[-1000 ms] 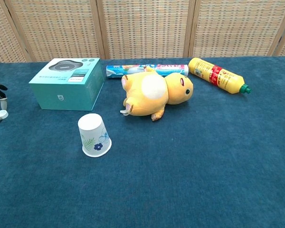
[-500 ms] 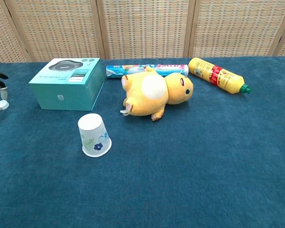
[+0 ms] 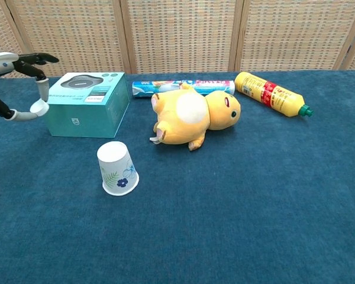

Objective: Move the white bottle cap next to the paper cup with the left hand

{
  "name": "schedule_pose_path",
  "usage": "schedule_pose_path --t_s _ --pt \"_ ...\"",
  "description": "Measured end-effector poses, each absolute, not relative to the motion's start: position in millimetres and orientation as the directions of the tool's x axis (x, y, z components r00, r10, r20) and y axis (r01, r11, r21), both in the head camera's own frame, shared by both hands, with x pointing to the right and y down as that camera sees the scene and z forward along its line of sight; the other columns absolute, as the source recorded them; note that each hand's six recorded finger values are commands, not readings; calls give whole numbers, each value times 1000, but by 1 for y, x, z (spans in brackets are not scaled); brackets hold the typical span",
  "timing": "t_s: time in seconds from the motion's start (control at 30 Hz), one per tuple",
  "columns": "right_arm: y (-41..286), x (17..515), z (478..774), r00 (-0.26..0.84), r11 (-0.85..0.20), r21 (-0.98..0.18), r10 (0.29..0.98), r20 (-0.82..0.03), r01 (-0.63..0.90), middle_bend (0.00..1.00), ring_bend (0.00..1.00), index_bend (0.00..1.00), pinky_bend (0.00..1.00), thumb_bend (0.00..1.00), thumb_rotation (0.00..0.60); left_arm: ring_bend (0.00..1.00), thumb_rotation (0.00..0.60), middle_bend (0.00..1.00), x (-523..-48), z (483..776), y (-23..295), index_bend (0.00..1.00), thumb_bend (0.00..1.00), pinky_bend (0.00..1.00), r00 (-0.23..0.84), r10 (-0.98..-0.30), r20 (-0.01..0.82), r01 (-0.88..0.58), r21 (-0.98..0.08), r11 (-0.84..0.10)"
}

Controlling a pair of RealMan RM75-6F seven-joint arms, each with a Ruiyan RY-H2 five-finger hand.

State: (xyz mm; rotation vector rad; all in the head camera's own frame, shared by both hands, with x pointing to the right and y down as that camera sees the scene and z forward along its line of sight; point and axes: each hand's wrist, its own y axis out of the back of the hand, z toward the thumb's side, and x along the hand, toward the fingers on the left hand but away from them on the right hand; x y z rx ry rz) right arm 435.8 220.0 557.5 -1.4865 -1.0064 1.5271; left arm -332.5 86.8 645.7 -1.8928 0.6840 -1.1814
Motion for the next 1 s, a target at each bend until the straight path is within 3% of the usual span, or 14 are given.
schedule_pose_path --t_s 0.33,0.7,1.0 --pt "220 439 555 -37 -389 -921 921 -388 -1 0 0 52 0 0 600 0 600 0 -238 615 137 568 305 0 730 -551 405 113 -866 -487" --pt "220 442 555 -46 -388 -922 921 -388 -1 0 0 52 0 0 600 0 600 0 -187 644 186 574 301 0 814 -343 469 325 -857 -400" --pt "219 444 557 -56 -393 -920 918 -392 -1 0 0 53 0 0 600 0 600 0 -174 670 196 589 304 0 816 -304 492 381 -853 -357"
